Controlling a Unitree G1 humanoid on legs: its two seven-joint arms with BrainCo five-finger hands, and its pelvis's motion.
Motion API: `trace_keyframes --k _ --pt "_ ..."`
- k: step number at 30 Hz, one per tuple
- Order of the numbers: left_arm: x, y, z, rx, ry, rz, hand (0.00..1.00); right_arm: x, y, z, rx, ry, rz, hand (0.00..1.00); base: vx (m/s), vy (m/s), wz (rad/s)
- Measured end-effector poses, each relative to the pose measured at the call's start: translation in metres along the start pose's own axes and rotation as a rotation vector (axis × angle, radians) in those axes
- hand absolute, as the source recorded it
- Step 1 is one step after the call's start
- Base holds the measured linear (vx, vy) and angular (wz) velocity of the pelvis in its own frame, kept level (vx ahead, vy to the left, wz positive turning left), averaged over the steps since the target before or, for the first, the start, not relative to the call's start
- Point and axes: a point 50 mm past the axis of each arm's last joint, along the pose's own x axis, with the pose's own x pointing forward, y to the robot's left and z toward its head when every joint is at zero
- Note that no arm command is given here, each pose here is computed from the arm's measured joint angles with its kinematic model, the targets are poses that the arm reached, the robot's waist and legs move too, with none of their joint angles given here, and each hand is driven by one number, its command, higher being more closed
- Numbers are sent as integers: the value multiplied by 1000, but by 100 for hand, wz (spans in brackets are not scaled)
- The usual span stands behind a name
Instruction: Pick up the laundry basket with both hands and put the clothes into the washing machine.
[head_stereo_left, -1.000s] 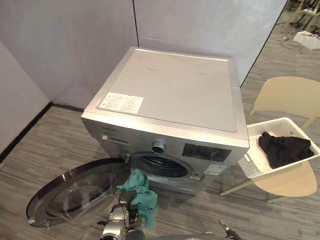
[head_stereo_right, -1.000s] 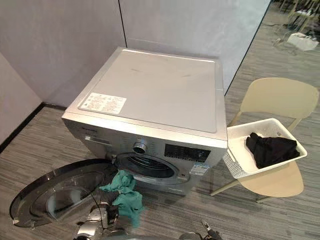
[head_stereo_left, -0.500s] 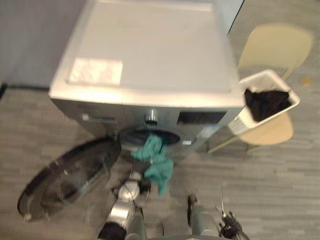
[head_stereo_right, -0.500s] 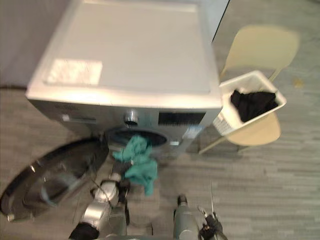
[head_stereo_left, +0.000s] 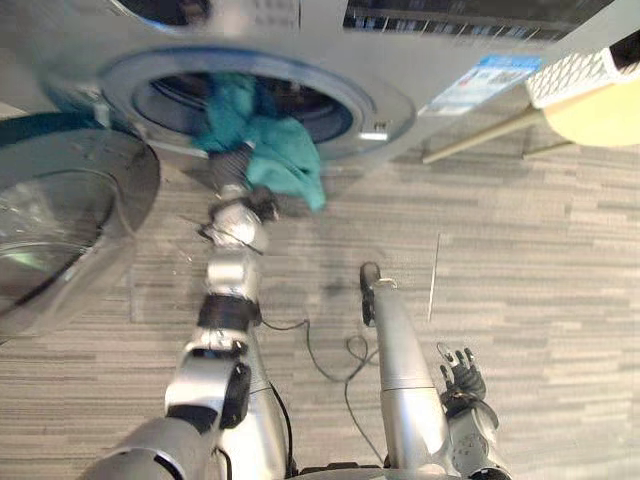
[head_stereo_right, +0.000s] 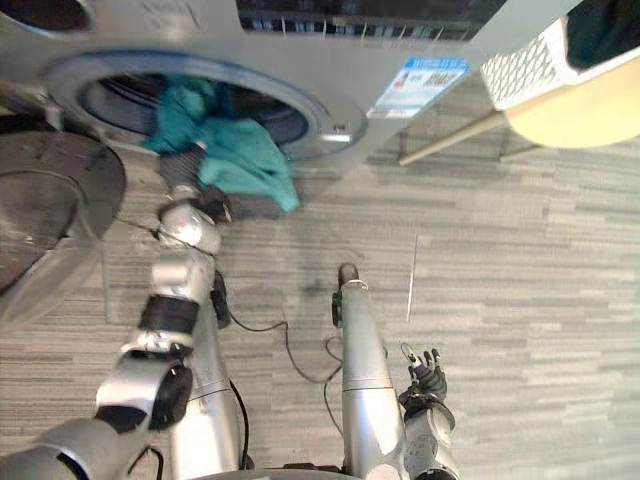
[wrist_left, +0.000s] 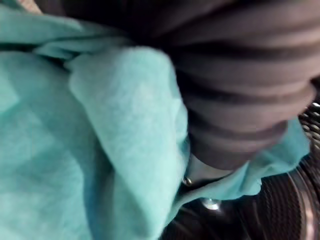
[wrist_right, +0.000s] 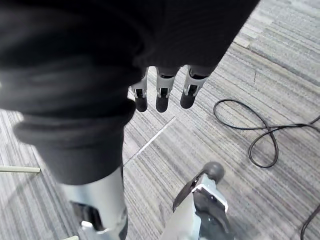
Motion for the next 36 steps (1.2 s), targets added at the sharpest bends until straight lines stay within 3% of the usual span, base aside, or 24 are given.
trace_keyframes --k 3,7,13,17,18,25,30,34,36 --pt "30 0 39 18 -77 6 100 0 3 -1 10 -2 13 0 -35 31 -25" --pt "58 -30 116 168 -265 -97 100 0 1 -2 19 7 8 0 -28 49 -25" --pt "47 -85 255 216 -666 -245 100 -1 -9 -8 39 41 -13 0 -15 70 -18" --pt "37 -90 288 152 -768 -238 100 -6 -23 -13 57 59 -60 0 4 58 -3" --pt "36 -85 292 148 -787 -195 0 -8 -28 -16 59 69 -79 0 4 54 -3" --pt "36 -74 298 192 -854 5 0 -18 -48 -29 55 117 -155 0 -4 58 1" --pt "52 -75 276 178 -711 -53 0 -18 -46 -29 52 118 -144 0 -10 60 1" --pt "66 -69 249 285 -584 -84 0 -18 -45 -30 30 129 -131 0 -6 54 2" --pt "72 -68 231 459 -541 -98 0 -18 -43 -31 10 139 -117 0 5 60 3"
